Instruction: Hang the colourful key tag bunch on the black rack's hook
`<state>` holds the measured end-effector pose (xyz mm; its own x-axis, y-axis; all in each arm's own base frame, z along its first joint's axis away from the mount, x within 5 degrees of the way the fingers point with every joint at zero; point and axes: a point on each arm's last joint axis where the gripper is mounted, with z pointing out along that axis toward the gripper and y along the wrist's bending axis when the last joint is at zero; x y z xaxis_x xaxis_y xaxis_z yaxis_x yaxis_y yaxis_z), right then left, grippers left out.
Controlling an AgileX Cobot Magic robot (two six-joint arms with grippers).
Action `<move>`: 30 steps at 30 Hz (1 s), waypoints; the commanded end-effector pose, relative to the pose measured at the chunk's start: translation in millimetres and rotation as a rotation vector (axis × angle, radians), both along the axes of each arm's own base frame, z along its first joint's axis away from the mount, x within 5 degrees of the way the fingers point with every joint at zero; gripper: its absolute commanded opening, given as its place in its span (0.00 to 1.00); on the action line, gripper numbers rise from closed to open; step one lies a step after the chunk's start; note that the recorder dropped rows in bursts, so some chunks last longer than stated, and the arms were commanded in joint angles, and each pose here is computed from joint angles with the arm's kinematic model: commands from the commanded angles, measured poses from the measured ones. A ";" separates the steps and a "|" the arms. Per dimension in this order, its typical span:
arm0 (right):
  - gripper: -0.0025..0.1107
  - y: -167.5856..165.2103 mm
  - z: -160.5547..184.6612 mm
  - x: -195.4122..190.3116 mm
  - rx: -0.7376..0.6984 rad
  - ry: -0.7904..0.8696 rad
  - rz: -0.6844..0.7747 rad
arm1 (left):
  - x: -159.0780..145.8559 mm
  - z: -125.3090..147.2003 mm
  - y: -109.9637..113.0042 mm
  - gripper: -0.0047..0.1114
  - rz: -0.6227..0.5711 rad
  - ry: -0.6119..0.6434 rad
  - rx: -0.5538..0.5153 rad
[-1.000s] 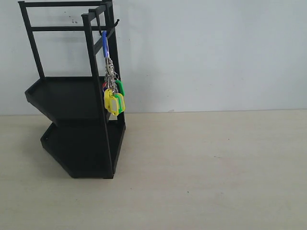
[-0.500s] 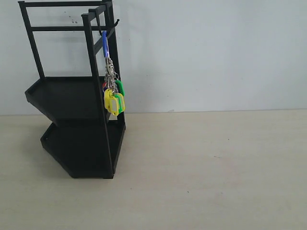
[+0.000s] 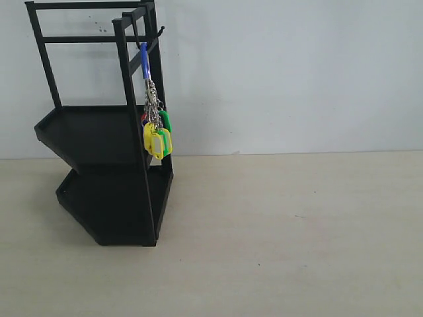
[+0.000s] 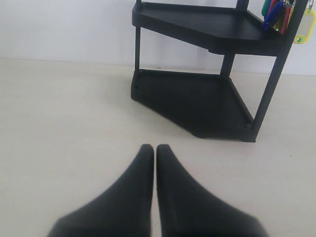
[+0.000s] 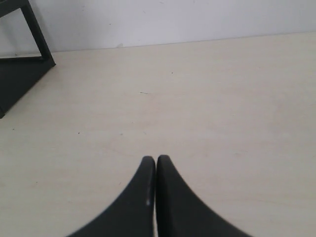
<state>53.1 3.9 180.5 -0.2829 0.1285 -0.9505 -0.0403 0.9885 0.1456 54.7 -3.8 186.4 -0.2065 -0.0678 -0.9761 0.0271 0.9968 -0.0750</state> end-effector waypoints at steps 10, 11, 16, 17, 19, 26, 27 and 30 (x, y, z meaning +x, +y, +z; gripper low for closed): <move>0.02 -0.6 1.2 0.1 -0.003 -0.017 -0.008 | 0.0 1.3 0.2 0.08 0.000 -0.011 0.008; 0.02 -0.6 1.2 0.1 -0.003 -0.017 -0.008 | 0.0 1.3 0.2 0.08 0.000 -0.011 0.008; 0.02 -0.6 1.2 0.1 -0.003 -0.017 -0.008 | 0.0 1.3 0.2 0.08 0.000 -0.011 0.008; 0.02 -0.6 1.4 0.2 -0.002 -0.019 -0.008 | 0.0 1.3 0.2 0.08 0.000 -0.011 0.008; 0.02 -0.5 2.8 0.5 -0.001 -0.035 -0.008 | 0.0 1.3 0.2 0.08 0.000 -0.011 0.008; 0.02 -0.5 3.0 0.6 -0.001 -0.037 -0.007 | 0.0 1.3 0.2 0.08 0.000 -0.011 0.008; 0.02 -0.5 3.0 0.6 -0.001 -0.037 -0.007 | 0.0 1.3 0.2 0.08 0.000 -0.011 0.008; 0.02 -0.5 3.0 0.6 -0.001 -0.037 -0.007 | 0.0 1.3 0.2 0.08 0.000 -0.011 0.008</move>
